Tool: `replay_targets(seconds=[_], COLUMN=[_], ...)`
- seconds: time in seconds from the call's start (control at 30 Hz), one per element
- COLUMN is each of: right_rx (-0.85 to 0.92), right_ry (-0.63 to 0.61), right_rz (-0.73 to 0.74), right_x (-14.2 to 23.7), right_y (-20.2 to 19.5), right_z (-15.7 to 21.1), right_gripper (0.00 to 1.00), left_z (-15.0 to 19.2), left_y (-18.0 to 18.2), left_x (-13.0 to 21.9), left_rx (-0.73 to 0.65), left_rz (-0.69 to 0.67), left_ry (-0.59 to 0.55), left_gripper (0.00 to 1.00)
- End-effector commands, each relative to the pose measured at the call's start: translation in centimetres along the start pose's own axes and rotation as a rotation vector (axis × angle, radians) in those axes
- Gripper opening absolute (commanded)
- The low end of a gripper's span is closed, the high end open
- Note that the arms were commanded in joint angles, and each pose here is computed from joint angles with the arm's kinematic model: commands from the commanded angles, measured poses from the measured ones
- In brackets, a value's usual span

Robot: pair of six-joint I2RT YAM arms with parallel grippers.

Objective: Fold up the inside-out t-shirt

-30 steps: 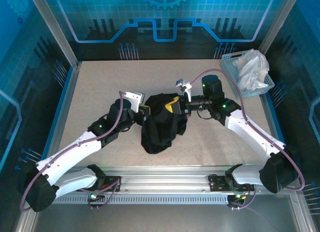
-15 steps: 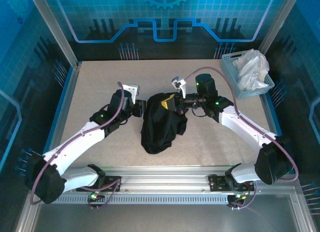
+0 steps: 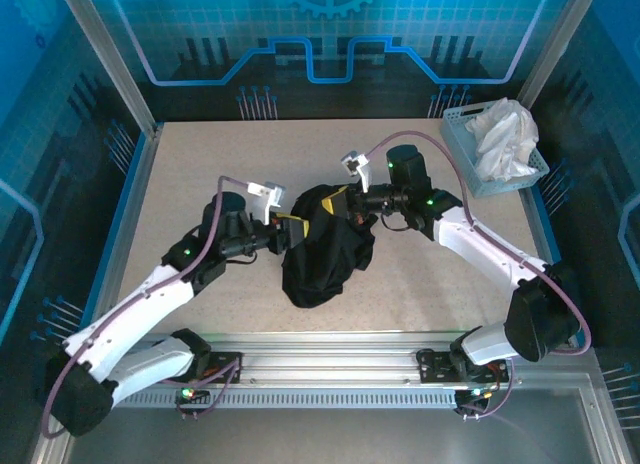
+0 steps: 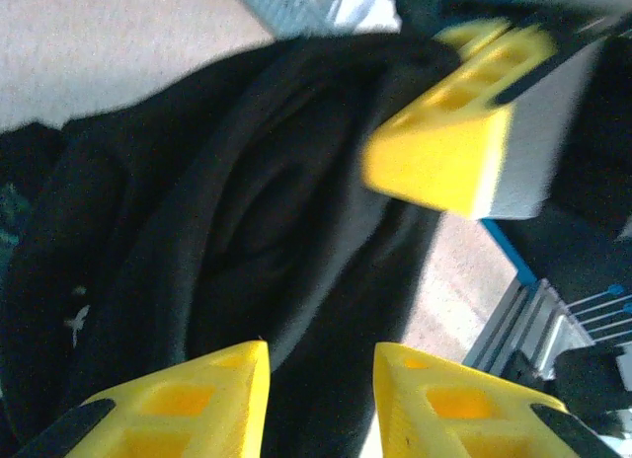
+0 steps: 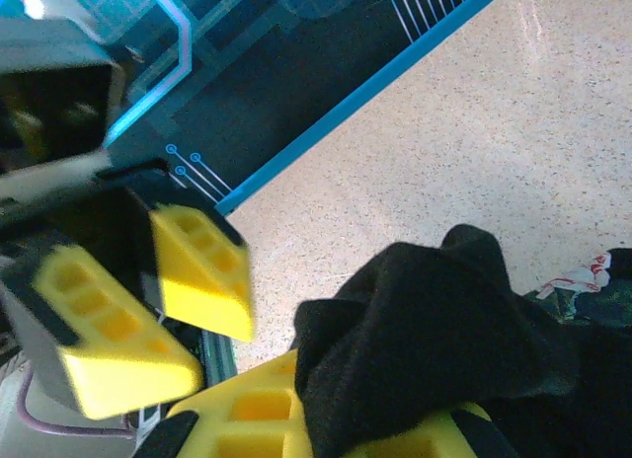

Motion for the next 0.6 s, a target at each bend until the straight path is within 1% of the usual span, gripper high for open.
replay_targets(seconds=[0.0,0.07,0.2,0.33,0.57], right_rx=[0.060,0.078,0.110,0.142,0.224], right_ry=[-0.004,0.009,0.020,0.033,0.059], right_rz=[0.008,0.007,-0.006,-0.045,-0.118], right_x=[0.9,1.3,2.0,2.2,2.7], right_y=[0.8,1.0,1.6,2.2,3.6], right_z=[-1.4,-1.3,-1.3,-1.3,-1.0], right_gripper=[0.03,0.04,0.04,0.04,0.04], left_z=[-1.2,-1.4,-1.0,-1.3,-2.2], left_y=[0.0,0.8,2.0,2.9,4.1], left_x=[0.1,0.1,-1.2,-2.2,-3.6], left_rx=[0.011,-0.015,-0.032,-0.017,-0.004], left_rz=[-0.059,-0.117,-0.168,-0.211,-0.274], left_ry=[-0.037,-0.059,-0.008,-0.006,0.000], left_gripper=[0.40,0.46,0.54,0.54,0.51])
Point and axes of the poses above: each hand's point on the last joint's axis, 136 mm out from that joint toward the fingers, its own x axis back along the fingers, its own y axis along the line the jaws close on, z = x × y, the point moved 5 cm from there along x, back along the fingers, and after that the axes turned 13 degrees about x, right-handed, at the moved point
